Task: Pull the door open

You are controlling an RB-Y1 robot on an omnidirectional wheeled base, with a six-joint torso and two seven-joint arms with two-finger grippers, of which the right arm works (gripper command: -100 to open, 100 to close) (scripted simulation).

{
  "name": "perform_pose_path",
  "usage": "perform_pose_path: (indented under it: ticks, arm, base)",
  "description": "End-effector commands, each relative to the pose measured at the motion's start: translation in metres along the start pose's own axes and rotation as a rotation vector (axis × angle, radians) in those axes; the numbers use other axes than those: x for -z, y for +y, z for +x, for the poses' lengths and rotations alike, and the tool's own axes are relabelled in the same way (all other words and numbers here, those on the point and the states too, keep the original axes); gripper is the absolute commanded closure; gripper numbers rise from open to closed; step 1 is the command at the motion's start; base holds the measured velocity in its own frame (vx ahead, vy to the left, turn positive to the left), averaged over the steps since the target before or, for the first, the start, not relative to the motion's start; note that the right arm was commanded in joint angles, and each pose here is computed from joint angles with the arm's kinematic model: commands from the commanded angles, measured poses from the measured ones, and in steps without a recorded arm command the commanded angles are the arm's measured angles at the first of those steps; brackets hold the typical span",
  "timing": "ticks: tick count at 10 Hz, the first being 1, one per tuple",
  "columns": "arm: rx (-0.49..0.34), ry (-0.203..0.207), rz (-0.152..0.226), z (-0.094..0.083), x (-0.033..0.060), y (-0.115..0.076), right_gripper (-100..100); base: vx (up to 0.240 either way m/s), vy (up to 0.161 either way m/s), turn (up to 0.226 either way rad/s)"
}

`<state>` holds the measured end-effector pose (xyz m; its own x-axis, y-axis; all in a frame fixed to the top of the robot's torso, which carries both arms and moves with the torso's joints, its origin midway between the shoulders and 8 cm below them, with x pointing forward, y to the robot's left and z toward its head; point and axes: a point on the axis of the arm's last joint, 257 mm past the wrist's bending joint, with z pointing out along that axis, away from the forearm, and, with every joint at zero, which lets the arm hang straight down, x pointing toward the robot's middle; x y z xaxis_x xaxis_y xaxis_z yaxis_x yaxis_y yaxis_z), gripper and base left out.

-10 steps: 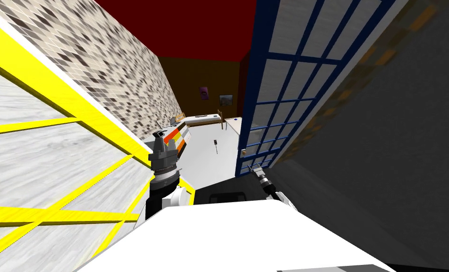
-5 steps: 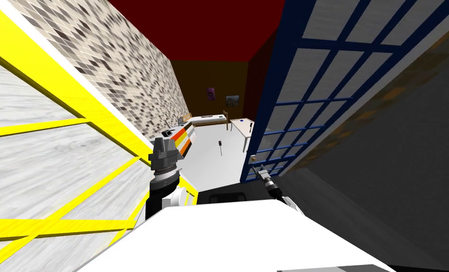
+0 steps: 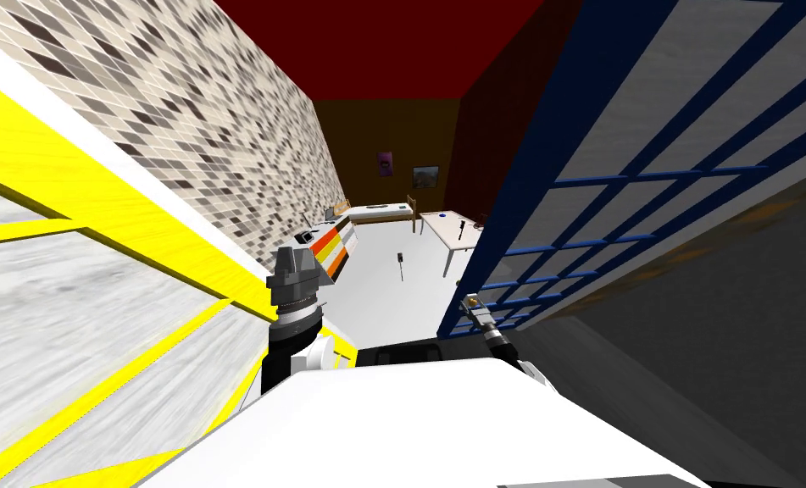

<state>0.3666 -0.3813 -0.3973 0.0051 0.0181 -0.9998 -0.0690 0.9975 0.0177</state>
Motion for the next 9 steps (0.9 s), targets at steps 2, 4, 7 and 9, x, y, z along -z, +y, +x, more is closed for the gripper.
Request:
perform_pose_path:
  ticks: [2,4,7,9]
  arm:
    - [0.0,0.001,0.0,0.0002,-0.0003,0.0003,100]
    - [0.0,0.001,0.0,0.0002,-0.0003,0.0003,100]
    - [-0.038,0.002,0.008,0.0002,-0.0003,-0.0027,100]
    - [-0.07,0.001,0.011,-0.0001,-0.0008,-0.0033,100]
  base:
    - [-0.015,-0.009,-0.01]
    - [-0.014,-0.006,0.013]
    - [-0.005,-0.003,0.013]
    - [-0.021,-0.016,0.035]
